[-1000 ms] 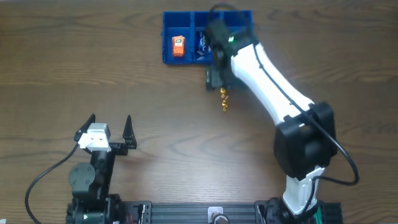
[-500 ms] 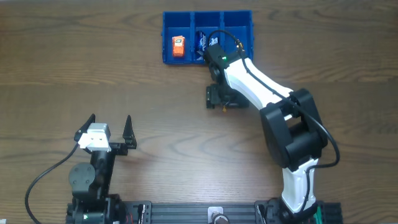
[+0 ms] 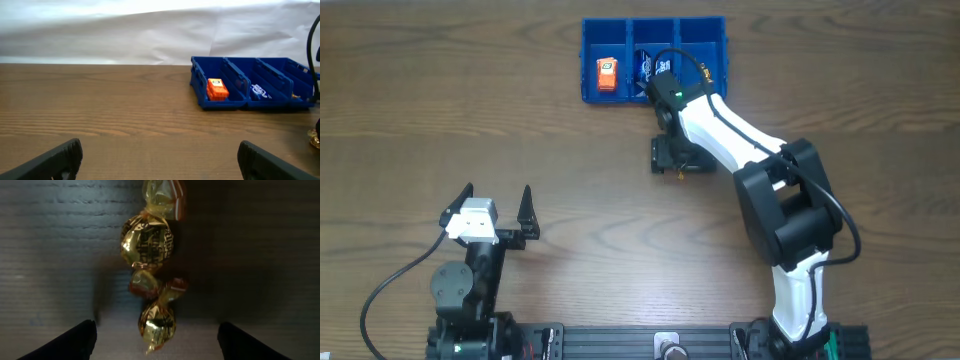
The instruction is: Sort Candies Into Trays
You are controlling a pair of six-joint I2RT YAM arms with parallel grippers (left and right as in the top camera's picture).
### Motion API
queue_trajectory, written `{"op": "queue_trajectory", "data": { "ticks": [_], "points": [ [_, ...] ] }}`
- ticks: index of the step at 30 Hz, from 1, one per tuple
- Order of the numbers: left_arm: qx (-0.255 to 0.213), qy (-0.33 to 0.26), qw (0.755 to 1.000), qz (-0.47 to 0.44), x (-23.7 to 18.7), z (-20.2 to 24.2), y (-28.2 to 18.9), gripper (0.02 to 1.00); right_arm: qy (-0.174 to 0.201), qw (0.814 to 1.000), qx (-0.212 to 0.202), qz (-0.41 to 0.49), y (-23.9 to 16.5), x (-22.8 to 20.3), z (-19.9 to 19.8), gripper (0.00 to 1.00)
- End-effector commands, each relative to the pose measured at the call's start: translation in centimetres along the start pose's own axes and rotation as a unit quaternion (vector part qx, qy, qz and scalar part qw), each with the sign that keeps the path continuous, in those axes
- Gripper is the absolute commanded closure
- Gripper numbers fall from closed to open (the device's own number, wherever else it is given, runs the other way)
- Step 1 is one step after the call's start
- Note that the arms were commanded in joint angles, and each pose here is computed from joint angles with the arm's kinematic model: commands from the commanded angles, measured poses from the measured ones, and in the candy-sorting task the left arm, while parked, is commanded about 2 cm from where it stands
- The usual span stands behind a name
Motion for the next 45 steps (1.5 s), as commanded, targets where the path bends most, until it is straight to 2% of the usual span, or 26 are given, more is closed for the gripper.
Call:
{"op": "queue_trajectory", "data": {
  "ticks": [1,2,6,8,9,13,21,30,33,37,42,45],
  "points": [
    [-0.005,0.005,1.000,0.026,-1.2,0.1,0.1,0.020,0.008,1.000,-0.003,0.014,1.1,-0.1,0.0,0.246],
    [-0.005,0.005,1.000,0.026,-1.2,0.1,0.1,0.020,0.008,1.000,-0.003,0.012,1.1,0.0,0.0,0.270],
    [-0.005,0.005,1.000,0.026,-1.2,0.1,0.1,0.020,0.012,1.000,-0.002,0.008,1.1,0.1,0.1,0.472],
    [-0.005,0.005,1.000,0.026,-1.2,0.1,0.1,0.020,0.014,1.000,-0.001,0.007,1.1,0.1,0.1,0.608],
    [-0.005,0.005,1.000,0.026,-1.2,0.1,0.1,0.020,0.014,1.000,-0.001,0.007,1.1,0.1,0.1,0.632],
    [-0.005,0.005,1.000,0.026,-1.2,0.1,0.1,0.020,0.013,1.000,-0.002,0.007,1.1,0.1,0.1,0.652],
    [-0.005,0.005,1.000,0.026,-1.2,0.1,0.1,0.020,0.019,1.000,-0.003,0.012,1.1,0.1,-0.4,0.803],
    [-0.005,0.005,1.000,0.026,-1.2,0.1,0.1,0.023,0.022,1.000,-0.001,0.008,0.2,0.0,-0.7,0.847],
    [-0.005,0.005,1.000,0.026,-1.2,0.1,0.1,0.020,0.022,0.999,0.007,-0.022,-2.1,-0.1,-0.7,0.847],
    [-0.005,0.005,1.000,0.026,-1.2,0.1,0.1,0.020,0.031,0.993,0.006,-0.110,-8.0,-0.1,-1.6,0.844],
    [-0.005,0.005,1.000,0.026,-1.2,0.1,0.1,0.023,0.059,0.975,0.008,-0.213,-15.3,1.5,-4.6,0.842],
    [-0.005,0.005,1.000,0.026,-1.2,0.1,0.1,0.020,0.070,0.960,-0.015,-0.270,-18.2,3.3,-6.4,0.840]
  ]
}}
Point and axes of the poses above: each gripper's point midway between its finger pads, its own y axis out along the fingers, its own z axis along the line the jaws close on, x = y × z, the point moved 10 cm from there along -y, back along the fingers, and after that the axes turned 12 degrees about -y, right-handed, at the moved point
